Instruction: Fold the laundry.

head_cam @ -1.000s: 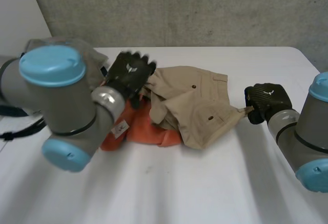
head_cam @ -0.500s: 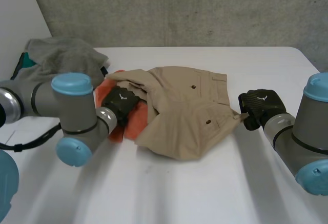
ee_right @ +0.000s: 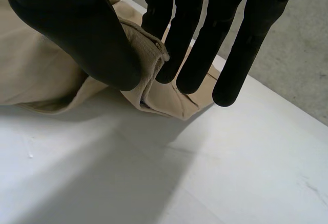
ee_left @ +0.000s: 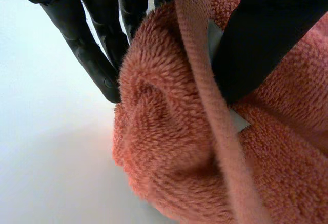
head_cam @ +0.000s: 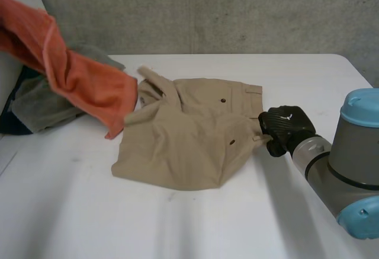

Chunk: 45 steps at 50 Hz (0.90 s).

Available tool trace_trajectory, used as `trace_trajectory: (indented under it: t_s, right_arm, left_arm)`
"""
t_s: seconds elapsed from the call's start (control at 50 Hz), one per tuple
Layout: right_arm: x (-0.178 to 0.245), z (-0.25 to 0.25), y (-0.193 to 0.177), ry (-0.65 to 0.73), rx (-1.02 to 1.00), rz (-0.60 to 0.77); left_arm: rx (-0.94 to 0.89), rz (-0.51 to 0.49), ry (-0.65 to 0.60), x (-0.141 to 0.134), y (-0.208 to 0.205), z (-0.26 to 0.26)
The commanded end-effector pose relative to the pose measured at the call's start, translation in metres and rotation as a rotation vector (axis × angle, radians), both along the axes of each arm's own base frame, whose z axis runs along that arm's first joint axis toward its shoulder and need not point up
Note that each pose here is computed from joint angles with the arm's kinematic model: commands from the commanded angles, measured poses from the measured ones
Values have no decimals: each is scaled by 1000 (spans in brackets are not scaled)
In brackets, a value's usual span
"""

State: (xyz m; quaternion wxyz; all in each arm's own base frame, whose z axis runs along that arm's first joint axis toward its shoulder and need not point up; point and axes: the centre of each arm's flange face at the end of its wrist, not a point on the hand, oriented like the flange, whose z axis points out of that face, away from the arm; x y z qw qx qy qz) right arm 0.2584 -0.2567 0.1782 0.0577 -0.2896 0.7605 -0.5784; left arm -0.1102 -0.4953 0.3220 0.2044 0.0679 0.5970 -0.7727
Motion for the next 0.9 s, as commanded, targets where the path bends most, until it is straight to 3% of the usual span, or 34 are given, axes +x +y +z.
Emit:
trace_trajectory:
  t_s: [0.02,0.16,0.26,0.32,0.48,0.62,0.7,0.78,0.84,0.9]
  right_arm:
    - [0,6,5,4,-15,13]
    - [3,9,7,-4,-22,40]
    - [3,9,9,-2,-15,43]
    - [4,8,10,2,-15,49]
    - [4,4,12,13,1,63]
    - [2,2,12,16,3,63]
    - [1,1,10,22,-1,61]
    - [1,0,8,30,-3,61]
    - [1,0,9,33,-1,63]
    - [2,0,10,33,-1,67]
  left_arm:
    - [160,-153,-12,-21,-5,-50]
    - [272,-250,-26,-50,31,-61]
    - [334,-397,-146,-84,58,-95]
    - [336,-425,-207,-91,61,-110]
    - [314,-346,-435,-87,23,-167]
    - [366,-290,-562,-79,7,-187]
    - [307,-275,-524,-81,6,-156]
    - [151,-256,-359,-78,0,-112]
    - [-12,-203,-251,-66,-11,-72]
    - [-86,-63,-245,-45,-24,-52]
